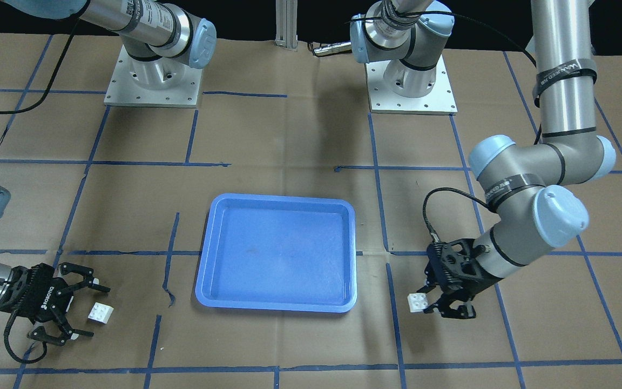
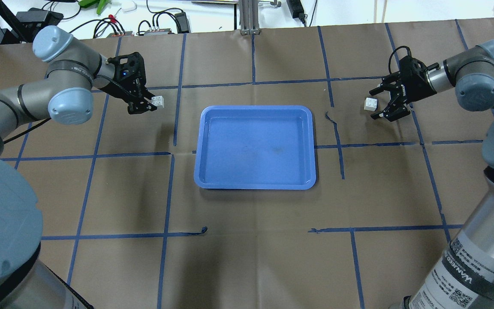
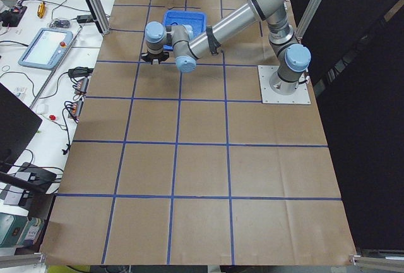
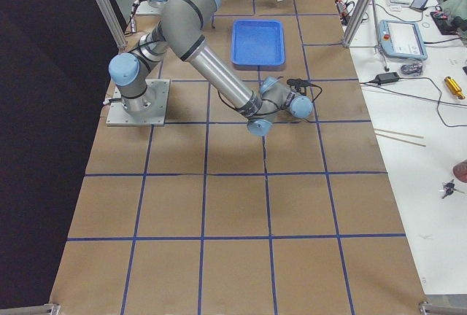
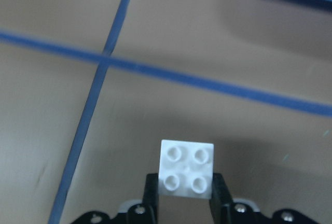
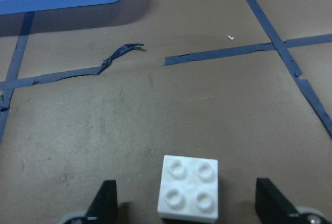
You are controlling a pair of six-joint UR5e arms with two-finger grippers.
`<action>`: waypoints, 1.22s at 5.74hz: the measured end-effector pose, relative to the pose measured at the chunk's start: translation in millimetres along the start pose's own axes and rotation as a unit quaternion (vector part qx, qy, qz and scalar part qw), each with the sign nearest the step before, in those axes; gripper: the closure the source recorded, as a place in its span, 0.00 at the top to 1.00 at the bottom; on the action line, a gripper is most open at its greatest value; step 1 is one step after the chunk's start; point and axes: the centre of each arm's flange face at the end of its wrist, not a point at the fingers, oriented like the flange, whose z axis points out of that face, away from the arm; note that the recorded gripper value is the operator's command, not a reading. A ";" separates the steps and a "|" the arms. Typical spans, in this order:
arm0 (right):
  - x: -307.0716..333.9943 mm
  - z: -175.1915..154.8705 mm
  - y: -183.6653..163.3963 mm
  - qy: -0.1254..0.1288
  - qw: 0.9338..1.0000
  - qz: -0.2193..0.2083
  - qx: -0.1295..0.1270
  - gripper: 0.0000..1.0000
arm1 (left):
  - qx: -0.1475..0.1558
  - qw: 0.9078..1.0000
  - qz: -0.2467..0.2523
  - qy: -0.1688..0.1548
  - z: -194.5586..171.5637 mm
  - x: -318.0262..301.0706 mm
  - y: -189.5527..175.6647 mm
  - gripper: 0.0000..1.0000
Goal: Assemble white blocks and place on blue tray
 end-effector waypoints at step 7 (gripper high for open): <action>9.9 -47.5 -42.1 0.036 0.999 -0.034 -0.016 0.14 | -0.028 0.987 0.124 0.093 96.0 127.2 -208.7 0.00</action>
